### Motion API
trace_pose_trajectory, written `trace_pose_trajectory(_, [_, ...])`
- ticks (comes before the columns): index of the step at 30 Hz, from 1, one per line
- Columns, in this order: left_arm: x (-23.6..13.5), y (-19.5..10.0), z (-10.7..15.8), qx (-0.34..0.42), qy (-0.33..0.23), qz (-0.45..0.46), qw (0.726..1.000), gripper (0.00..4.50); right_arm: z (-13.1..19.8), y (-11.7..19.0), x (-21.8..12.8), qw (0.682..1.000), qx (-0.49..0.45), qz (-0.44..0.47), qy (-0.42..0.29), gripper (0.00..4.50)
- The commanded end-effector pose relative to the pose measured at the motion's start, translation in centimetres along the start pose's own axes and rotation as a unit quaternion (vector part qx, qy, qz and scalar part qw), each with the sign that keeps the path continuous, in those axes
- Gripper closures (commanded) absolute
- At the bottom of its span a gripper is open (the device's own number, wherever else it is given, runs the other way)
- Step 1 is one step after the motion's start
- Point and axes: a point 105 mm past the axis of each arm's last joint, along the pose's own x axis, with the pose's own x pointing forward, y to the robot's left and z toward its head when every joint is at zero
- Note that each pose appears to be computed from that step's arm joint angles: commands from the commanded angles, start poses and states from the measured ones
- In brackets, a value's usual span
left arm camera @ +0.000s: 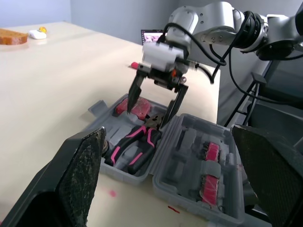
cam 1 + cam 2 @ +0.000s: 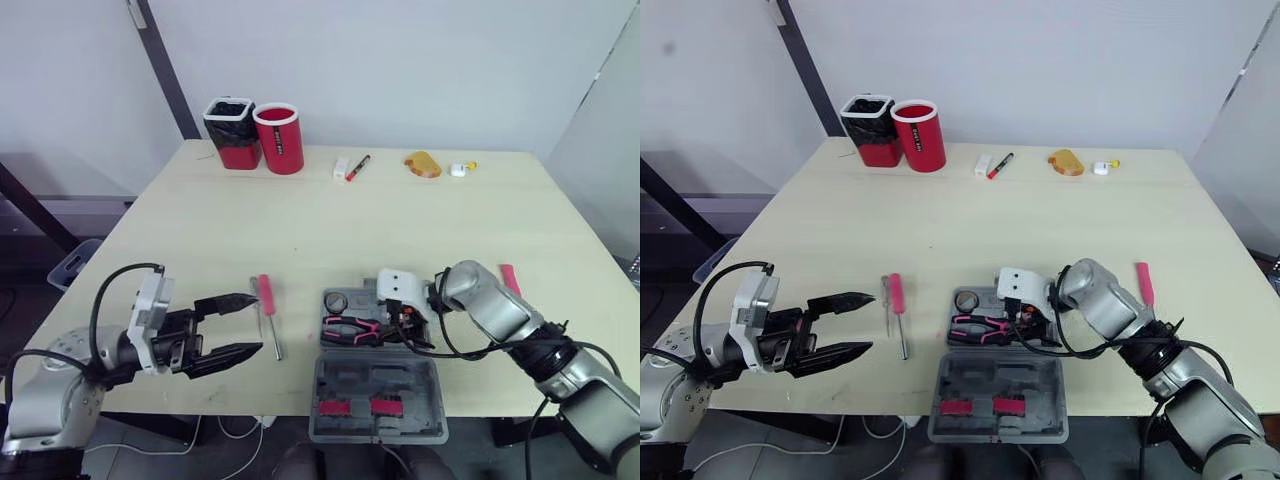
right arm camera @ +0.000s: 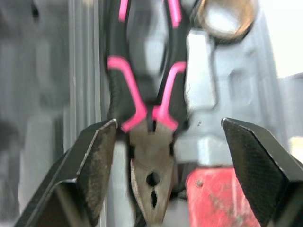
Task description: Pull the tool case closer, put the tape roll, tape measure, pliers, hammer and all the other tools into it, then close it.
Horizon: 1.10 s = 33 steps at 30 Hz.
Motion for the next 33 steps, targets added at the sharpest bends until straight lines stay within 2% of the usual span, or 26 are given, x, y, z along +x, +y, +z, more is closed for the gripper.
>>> trace_pose_trajectory(1, [0.4, -0.4, 0.7, 0.02, -0.007, -0.007, 1.0, 0.0, 2.0, -0.3, -0.9, 0.991, 0.032, -0.025, -0.129, 1.3])
trace_pose_trajectory(3, [0.4, -0.4, 0.6, 0.02, -0.007, -0.006, 1.0, 0.0, 1.4, 0.9, -0.6, 0.988, 0.04, -0.007, -0.15, 2.06])
trace_pose_trajectory(8, [0.4, -0.4, 0.4, 0.019, -0.004, -0.009, 1.0, 0.0, 0.7, 2.0, 0.1, 0.979, 0.067, -0.007, -0.193, 4.47])
trace_pose_trajectory(14, [0.4, -0.3, 0.1, 0.018, -0.001, -0.007, 1.0, 0.0, -0.3, 2.0, 0.7, 0.979, 0.073, -0.017, -0.192, 4.47])
trace_pose_trajectory(19, [0.6, -0.1, -0.1, 0.018, -0.001, -0.006, 1.0, 0.0, -1.7, 2.3, 1.5, 0.985, 0.062, -0.016, -0.163, 4.47])
trace_pose_trajectory(28, [0.6, -0.1, -0.5, 0.014, 0.004, -0.003, 1.0, 0.0, -6.7, 3.1, 3.7, 0.995, 0.083, -0.009, -0.061, 4.47])
trace_pose_trajectory(33, [0.5, 0.1, -0.8, 0.01, 0.009, 0.002, 1.0, 0.0, -10.0, 5.1, 4.9, 0.994, 0.093, 0.038, 0.031, 4.47])
